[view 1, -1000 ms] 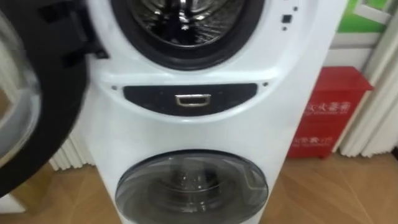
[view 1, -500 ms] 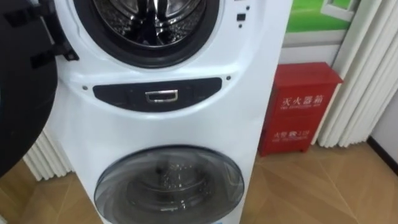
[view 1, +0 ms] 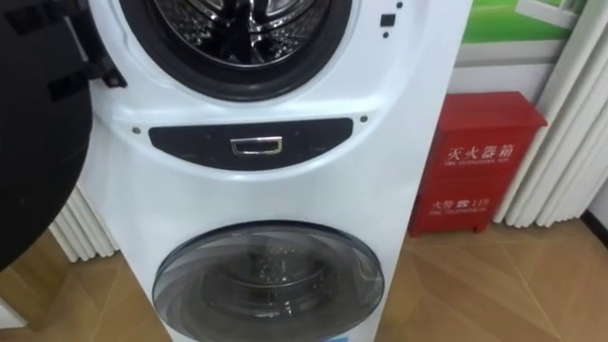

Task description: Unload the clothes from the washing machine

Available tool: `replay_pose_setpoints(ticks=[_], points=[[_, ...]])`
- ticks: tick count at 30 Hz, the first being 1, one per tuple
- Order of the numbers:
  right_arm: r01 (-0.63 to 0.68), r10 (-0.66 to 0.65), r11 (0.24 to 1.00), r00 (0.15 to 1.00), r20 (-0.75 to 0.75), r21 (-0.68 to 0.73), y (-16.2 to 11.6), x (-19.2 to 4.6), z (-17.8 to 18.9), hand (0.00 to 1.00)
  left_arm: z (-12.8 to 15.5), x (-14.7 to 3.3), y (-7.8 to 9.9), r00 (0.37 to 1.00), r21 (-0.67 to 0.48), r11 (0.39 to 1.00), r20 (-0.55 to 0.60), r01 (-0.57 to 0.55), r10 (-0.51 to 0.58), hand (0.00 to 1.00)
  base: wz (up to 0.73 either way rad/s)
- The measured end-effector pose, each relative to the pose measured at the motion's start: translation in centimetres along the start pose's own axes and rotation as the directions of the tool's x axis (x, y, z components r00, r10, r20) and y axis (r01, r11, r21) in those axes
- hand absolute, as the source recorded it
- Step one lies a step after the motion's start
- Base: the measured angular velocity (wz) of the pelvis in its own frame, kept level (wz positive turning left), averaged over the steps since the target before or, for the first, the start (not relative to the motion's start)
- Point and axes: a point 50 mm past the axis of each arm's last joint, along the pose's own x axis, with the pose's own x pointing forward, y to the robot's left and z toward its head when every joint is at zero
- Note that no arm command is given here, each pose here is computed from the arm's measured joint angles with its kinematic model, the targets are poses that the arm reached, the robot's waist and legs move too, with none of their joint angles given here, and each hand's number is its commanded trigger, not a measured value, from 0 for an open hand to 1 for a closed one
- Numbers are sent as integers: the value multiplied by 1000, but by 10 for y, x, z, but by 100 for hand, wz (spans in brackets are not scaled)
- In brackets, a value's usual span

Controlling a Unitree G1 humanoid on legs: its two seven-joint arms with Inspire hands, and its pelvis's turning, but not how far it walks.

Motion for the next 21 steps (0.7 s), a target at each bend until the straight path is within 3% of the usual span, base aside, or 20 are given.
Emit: replay_pose_setpoints(ticks=[1, 6, 10, 21], points=[[8, -8, 1000, 1000, 13, 9, -3, 0, 2, 0, 18, 2, 4, 999, -80, 997, 43, -23, 26, 0, 0], [51, -52, 998, 998, 24, 43, -13, -2, 3, 0, 80, 6, 19, 971, -199, 977, 209, -73, 115, 0, 4], [80, -80, 995, 997, -15, 66, -20, -4, -7, 0, 127, -1, 41, 928, -392, 915, 299, -92, 222, 0, 3], [164, -165, 978, 986, -2, 128, -46, -13, -13, 0, 227, -23, 85, 800, -569, 818, 448, -88, 398, 0, 9]])
